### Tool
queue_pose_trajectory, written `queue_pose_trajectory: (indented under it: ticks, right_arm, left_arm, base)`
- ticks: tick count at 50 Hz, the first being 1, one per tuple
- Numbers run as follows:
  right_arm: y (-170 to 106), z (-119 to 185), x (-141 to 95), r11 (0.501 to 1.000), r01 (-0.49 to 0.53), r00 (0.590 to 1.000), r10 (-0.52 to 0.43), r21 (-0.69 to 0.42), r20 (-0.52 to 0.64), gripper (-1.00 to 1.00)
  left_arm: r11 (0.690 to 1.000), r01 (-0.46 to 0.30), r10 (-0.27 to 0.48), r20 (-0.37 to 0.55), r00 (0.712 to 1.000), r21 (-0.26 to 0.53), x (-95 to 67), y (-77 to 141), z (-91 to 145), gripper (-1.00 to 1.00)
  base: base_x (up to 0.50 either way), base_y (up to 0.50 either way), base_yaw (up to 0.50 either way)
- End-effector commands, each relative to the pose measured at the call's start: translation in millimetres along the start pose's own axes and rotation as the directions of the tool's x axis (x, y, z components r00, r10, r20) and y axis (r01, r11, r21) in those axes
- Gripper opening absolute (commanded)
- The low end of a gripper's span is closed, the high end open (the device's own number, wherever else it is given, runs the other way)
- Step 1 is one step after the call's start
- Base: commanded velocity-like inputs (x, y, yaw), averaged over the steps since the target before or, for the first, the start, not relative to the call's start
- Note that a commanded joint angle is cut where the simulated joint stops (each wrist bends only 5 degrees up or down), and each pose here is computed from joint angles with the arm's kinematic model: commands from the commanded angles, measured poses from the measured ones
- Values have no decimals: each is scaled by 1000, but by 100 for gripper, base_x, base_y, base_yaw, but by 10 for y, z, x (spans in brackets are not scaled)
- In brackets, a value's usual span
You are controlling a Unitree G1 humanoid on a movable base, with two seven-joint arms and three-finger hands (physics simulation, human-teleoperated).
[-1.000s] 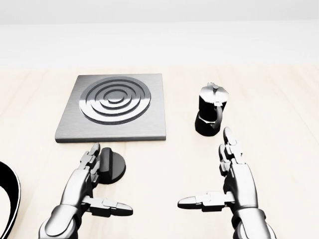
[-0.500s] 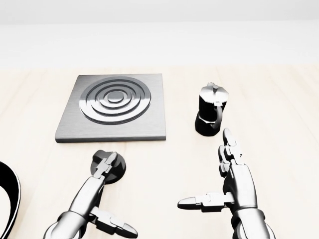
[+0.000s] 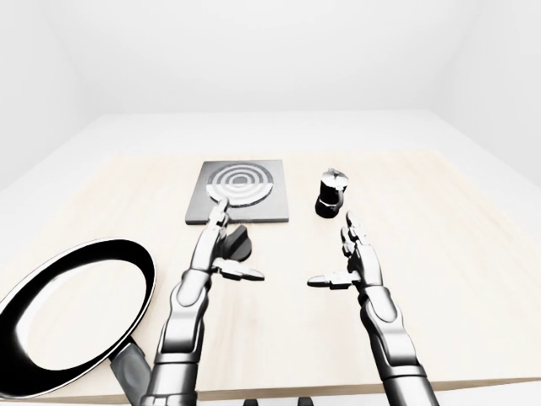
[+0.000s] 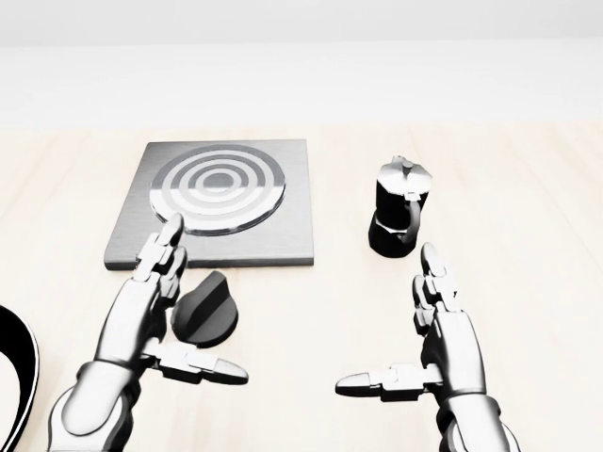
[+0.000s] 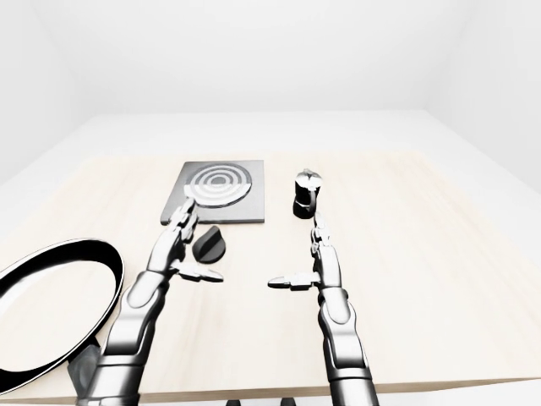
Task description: Turn on the stove.
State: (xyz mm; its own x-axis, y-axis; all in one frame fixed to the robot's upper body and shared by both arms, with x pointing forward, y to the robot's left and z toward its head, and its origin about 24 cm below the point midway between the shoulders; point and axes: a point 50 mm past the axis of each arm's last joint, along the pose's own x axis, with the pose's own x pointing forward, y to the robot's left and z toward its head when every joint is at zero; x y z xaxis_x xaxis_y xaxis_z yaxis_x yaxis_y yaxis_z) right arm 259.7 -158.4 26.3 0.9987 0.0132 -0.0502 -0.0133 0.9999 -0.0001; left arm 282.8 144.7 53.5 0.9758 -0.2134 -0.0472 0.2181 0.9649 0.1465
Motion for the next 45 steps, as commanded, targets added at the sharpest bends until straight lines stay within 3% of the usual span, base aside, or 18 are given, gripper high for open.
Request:
queue_pose_trajectory:
  ticks: [1,12,35,45]
  right_arm:
    - [2,-2,4,1000,0,1000,0,0,-1,100]
    - [-3,-8,8,1000,1,1000,-1,1,-2,100]
    - [-3,3,-3,1000,3,1000,-3,2,-2,100]
    - [-1,1,2,1000,2,1000,-2,1,-3,100]
  left_arm:
    - [964,-212,246,227,942,-163,-78,389,524,100]
    - [932,-278,347,353,869,-231,-252,538,834,100]
    - [900,-320,422,406,810,-297,-363,706,989,100]
    - [897,-324,428,407,807,-301,-365,727,998,100]
  base:
    - [0,0,0]
    - [0,0,0]
    - [0,0,0]
    - [0,0,0]
